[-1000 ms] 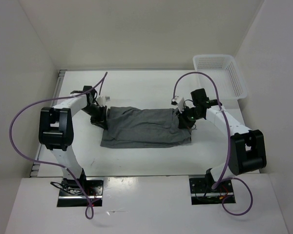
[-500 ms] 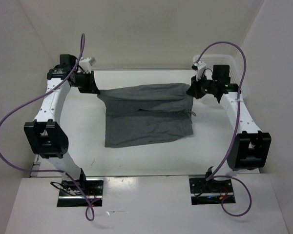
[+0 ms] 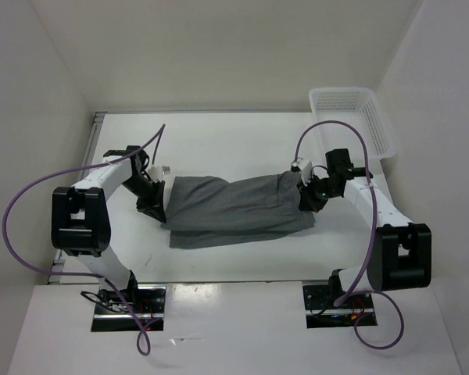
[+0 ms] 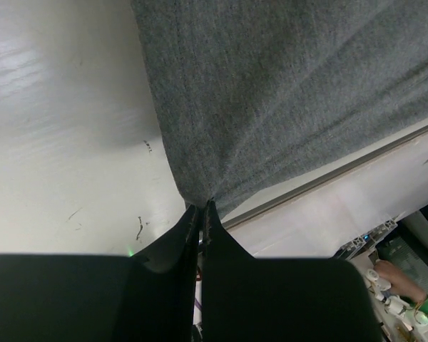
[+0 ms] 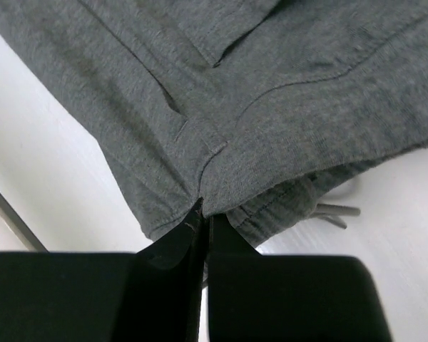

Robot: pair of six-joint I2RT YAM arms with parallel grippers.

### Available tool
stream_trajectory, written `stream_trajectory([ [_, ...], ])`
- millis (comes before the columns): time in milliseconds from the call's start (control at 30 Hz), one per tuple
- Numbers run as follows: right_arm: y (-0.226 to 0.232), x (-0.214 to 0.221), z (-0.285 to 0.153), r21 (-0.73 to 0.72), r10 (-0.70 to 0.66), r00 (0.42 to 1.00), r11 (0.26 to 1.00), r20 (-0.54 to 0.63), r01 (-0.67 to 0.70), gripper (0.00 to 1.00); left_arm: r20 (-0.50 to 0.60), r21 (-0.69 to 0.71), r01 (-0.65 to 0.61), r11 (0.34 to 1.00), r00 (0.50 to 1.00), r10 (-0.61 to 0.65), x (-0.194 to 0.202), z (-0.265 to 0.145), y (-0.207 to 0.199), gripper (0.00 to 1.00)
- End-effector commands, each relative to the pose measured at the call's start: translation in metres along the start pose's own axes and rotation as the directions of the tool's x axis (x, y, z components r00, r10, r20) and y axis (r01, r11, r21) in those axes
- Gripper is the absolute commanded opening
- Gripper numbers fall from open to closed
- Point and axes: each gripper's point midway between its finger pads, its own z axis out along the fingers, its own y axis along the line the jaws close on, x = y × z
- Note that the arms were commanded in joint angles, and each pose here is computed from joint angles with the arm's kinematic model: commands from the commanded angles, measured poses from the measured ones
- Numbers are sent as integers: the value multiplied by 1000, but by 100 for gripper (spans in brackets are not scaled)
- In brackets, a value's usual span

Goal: Fold and stack the shorts
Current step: Fold the shorts

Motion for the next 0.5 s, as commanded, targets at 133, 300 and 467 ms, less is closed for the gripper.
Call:
stream_trajectory([
  [133,-7,-7,-12,62,-123,992,990,-9,123,0,-51,-42,-2,999,999,-1,9,-1,3,0],
  [300,2,4,-12,8,-161,985,987,-57,161,9,-88,-44,-15,999,996,11,17,0,-3,4],
  [467,-1,-10,-26,14,-229,971,973,-61,230,7,-105,55,-10,998,994,16,17,-15,-32,6],
])
